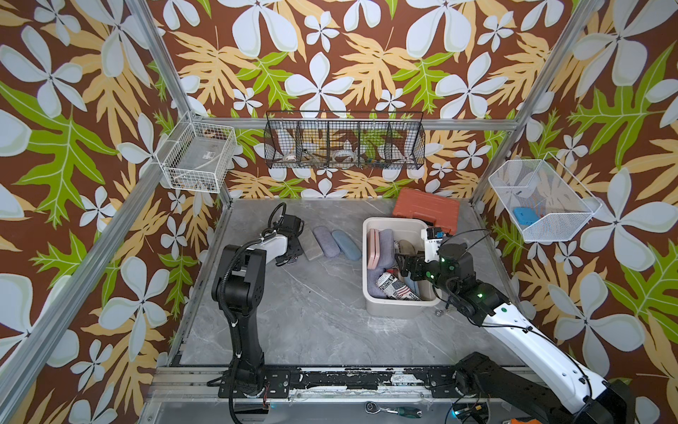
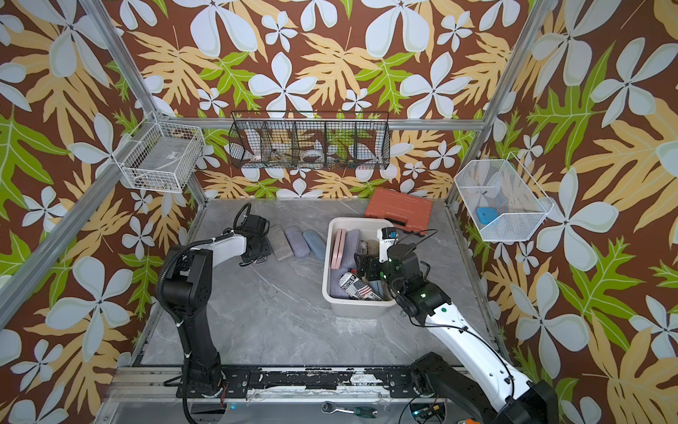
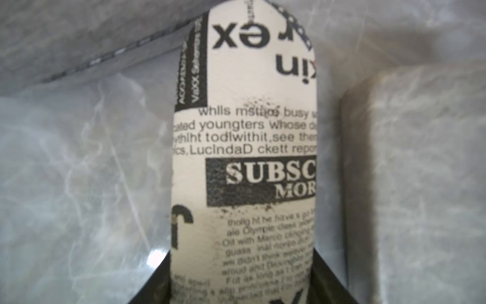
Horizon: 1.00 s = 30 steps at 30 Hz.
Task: Put the glasses cases into the storage boxes
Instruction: Pick up the glasses case at the center of the board.
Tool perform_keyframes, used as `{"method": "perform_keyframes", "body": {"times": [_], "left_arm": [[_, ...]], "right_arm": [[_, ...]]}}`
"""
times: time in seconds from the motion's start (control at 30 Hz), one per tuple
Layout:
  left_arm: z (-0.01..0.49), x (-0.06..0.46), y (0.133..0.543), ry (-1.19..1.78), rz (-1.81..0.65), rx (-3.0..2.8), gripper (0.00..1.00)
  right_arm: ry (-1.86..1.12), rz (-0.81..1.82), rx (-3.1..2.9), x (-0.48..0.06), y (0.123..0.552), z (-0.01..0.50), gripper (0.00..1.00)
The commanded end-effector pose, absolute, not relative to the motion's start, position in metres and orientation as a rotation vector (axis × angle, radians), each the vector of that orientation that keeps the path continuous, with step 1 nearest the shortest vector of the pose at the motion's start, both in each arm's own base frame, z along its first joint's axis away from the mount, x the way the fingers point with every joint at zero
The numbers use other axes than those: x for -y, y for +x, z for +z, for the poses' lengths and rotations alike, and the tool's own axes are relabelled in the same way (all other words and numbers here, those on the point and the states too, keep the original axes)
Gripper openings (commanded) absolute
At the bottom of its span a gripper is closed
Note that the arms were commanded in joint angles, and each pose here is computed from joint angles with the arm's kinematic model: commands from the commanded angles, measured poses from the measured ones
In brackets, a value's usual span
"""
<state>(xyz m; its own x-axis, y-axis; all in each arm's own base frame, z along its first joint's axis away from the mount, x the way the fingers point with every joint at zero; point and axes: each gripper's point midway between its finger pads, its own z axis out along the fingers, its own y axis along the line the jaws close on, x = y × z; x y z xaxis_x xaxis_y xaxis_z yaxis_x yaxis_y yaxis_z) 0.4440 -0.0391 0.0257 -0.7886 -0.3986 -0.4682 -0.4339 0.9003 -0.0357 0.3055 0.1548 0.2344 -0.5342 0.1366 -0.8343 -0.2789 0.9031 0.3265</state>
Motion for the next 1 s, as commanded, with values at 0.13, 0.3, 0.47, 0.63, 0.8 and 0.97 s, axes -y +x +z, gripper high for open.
{"method": "perform_keyframes", "body": {"times": [0.13,0.3,0.47,0.63,0.8,0.97], "left_arm": [[0.052,0.037,0.412,-0.6,0.033,-2.528,0.52],[0.067,0.043,0.402,-0.574,-0.023,-2.5,0.52],[0.086,0.053,0.396,-0.537,-0.093,-2.456,0.52],[0.115,0.058,0.396,-0.496,-0.146,-2.396,0.52],[0.155,0.079,0.391,-0.415,-0.299,-2.277,0.52],[0.201,0.117,0.372,-0.26,-0.532,-2.094,0.52]], "right_arm": [[-0.101,0.522,-2.052,-0.154,0.307,0.238,0.85],[-0.1,0.533,-2.055,-0.155,0.306,0.236,0.85],[-0.094,0.537,-2.069,-0.155,0.303,0.235,0.84],[-0.045,0.52,-2.043,-0.147,0.303,0.239,0.84],[0.02,0.476,-2.018,-0.135,0.304,0.243,0.86],[0.02,0.5,-1.998,-0.136,0.302,0.25,0.86]]}}
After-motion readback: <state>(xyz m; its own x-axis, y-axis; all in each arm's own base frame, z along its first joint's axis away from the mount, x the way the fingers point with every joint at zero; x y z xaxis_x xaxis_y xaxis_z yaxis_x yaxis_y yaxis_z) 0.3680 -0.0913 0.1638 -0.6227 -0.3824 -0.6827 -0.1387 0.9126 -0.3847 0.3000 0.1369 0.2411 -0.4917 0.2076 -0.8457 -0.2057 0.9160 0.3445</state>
